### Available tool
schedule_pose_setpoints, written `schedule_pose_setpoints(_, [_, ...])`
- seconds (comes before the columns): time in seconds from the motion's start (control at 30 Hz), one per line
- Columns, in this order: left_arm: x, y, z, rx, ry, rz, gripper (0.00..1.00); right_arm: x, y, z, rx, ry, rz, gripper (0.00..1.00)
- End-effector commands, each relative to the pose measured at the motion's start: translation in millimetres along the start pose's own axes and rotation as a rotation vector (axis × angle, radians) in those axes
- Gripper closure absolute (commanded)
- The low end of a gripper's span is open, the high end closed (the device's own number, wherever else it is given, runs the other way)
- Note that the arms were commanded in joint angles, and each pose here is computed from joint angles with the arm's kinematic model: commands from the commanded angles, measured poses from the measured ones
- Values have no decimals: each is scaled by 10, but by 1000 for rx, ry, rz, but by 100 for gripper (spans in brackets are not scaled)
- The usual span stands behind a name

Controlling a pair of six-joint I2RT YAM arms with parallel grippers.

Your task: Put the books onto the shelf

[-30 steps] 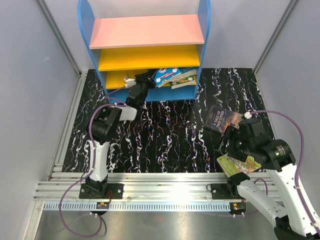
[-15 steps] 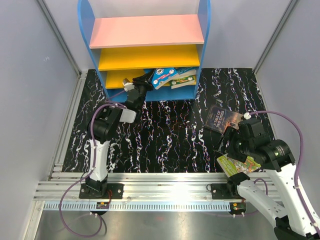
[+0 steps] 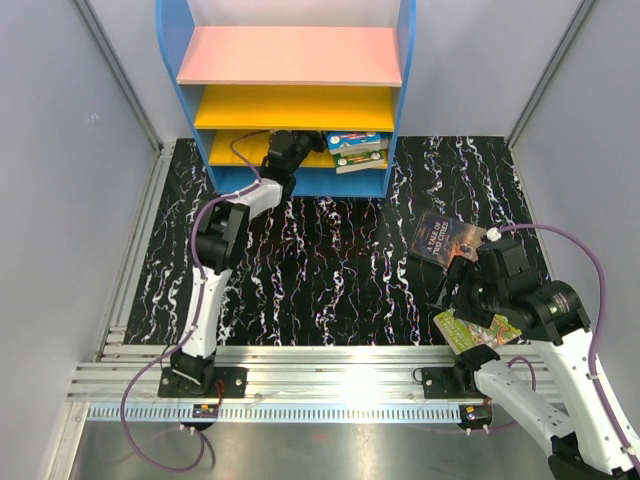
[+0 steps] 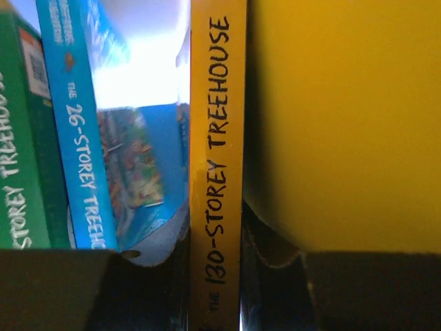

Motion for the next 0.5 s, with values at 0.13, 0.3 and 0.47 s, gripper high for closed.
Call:
schedule_pose_setpoints(0.13, [327, -259, -585, 182, 334, 36, 52, -22, -82, -47, -10, 14, -36, 27])
schedule_pose_setpoints(0.3, [235, -16, -826, 229, 416, 135, 17, 6, -52, -41, -10, 18, -23, 27])
schedule_pose_setpoints(0.47, [51, -143, -760, 244, 360, 145, 1, 32, -39, -38, -8, 23, -20, 27])
Point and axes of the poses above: each gripper's point midway between its finger pads, its own x axis out along the fingers, its own y axis along the line the jaws close on, z = x × y, the point moved 5 cm from there along -x, back along the fingers, and after that the axes turned 10 degrees about x, right-handed, at the moved point
